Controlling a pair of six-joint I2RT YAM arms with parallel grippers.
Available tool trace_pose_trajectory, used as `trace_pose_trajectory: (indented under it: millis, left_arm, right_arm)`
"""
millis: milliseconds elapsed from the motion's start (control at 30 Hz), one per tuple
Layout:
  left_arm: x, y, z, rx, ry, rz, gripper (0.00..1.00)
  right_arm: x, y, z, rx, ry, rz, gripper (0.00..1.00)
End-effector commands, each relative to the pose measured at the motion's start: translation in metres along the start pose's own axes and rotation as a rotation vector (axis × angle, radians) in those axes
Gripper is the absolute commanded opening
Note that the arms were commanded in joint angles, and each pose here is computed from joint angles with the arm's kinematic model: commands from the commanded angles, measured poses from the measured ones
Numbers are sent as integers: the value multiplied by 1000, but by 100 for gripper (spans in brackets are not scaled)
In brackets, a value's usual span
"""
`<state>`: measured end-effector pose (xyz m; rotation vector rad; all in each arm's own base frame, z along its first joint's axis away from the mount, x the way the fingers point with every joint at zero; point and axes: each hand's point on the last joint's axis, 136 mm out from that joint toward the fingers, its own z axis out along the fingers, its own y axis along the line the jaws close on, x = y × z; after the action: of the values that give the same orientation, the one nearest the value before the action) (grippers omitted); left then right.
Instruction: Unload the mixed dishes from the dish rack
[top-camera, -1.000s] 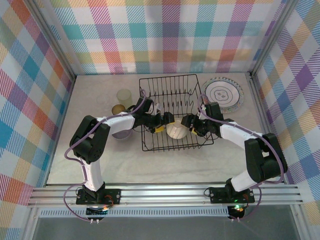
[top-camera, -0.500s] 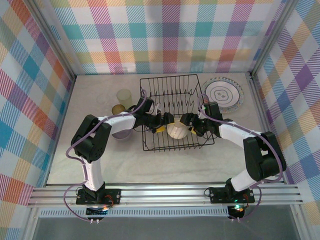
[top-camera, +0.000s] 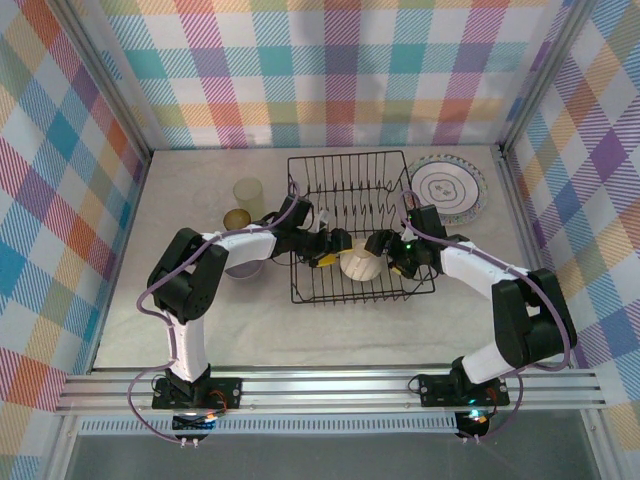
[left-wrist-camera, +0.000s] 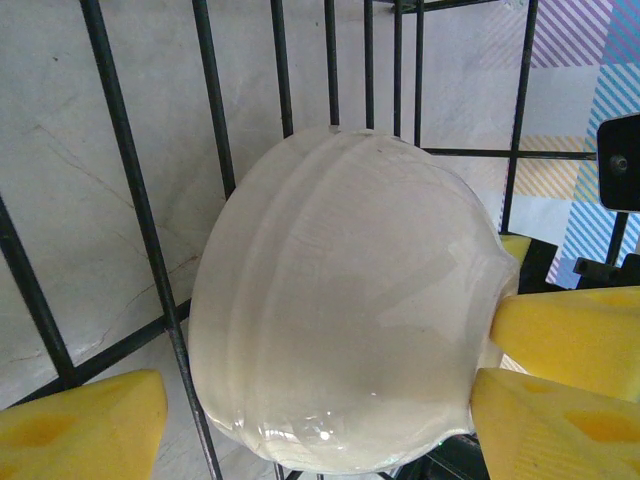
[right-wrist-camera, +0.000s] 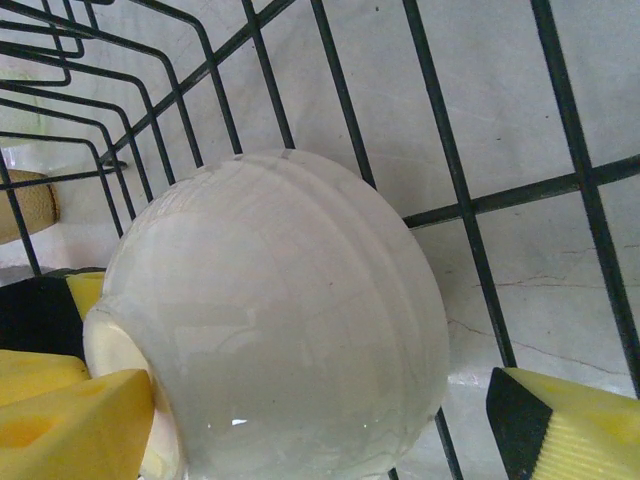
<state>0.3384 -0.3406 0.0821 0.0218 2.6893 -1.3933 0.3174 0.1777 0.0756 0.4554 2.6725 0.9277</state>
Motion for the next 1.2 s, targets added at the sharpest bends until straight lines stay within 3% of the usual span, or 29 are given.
trace_pose_trajectory:
  millis: [0, 833, 1000, 1167]
  left_arm:
    - [0, -2, 7, 5, 16, 2, 79]
    - [5, -10, 24, 39, 38, 13, 71]
    - [5, -14, 21, 54, 39, 21, 75]
    - [4, -22, 15, 70, 24, 40, 88]
  right_arm:
    - [25, -32, 10, 112, 102, 88, 86]
    - [47, -25, 31, 39, 140, 190, 78]
    - [53, -35, 36, 45, 145, 193, 74]
    - [56, -43, 34, 59, 133, 194, 71]
